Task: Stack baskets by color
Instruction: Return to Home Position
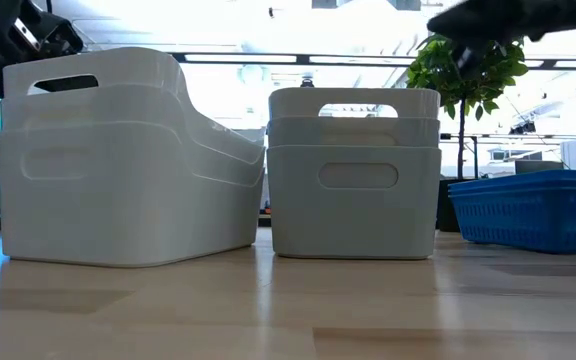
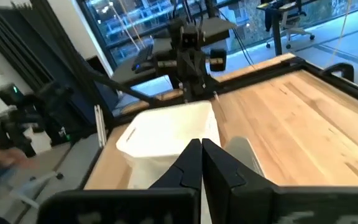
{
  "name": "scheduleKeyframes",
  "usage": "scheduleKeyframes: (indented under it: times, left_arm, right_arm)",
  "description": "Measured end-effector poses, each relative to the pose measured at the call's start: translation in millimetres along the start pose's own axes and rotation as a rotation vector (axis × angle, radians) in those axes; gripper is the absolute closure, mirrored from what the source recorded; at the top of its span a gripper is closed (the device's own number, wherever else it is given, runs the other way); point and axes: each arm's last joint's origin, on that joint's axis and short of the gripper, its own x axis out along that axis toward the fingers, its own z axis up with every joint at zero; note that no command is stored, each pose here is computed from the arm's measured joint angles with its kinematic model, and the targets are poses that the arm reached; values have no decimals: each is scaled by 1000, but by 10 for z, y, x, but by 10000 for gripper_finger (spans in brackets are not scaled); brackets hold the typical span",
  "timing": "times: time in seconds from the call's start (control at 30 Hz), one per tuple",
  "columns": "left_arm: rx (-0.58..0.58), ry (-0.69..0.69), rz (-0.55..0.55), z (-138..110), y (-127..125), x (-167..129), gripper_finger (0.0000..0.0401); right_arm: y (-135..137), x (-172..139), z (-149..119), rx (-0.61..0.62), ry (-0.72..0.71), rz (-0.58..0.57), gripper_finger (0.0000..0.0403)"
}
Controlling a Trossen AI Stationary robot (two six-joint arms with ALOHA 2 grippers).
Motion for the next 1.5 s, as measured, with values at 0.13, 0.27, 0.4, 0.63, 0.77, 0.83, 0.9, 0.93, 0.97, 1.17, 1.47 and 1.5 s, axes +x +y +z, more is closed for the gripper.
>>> scheduleKeyframes:
  times: [0.13,0.27,0.4,0.63,0.77,0.83,0.9,0.93,0.97,1.17,1.47,1.5]
  left_arm:
    - [0,0,0,0,0,0,401]
    - [0,0,0,0,0,0,401]
    - [0,0,0,0,0,0,401]
    - [0,0,0,0,0,0,401]
    - [0,0,-1,0,0,0,401]
    - [0,1,0,0,0,2,401]
    - [0,-1,-1,1,-1,1,401]
    - [0,-3,-1,4,-2,0,401]
    - [0,-1,-1,2,-1,1,401]
    - [0,0,0,1,-1,1,400]
    - [0,1,0,0,-1,1,400]
    - [0,1,0,0,-1,1,400]
  right_arm:
    - [-25,-119,-176,-24,-9,5,403]
    - [-26,-258,-300,-53,-58,35,403]
    - [-17,-392,-368,-111,-132,50,403]
    - [-53,-546,-596,-83,-239,72,403]
    - [-104,-506,-730,-58,-223,61,403]
    - [-121,-479,-764,-56,-224,60,403]
    - [-151,-453,-835,-43,-227,49,403]
    - [-162,-441,-863,-39,-237,52,403]
    - [-176,-425,-896,-32,-241,55,403]
    - [-237,-374,-1039,-96,-167,-2,403]
    - [-233,-376,-1038,-127,-167,7,403]
    - [-233,-376,-1038,-125,-167,6,403]
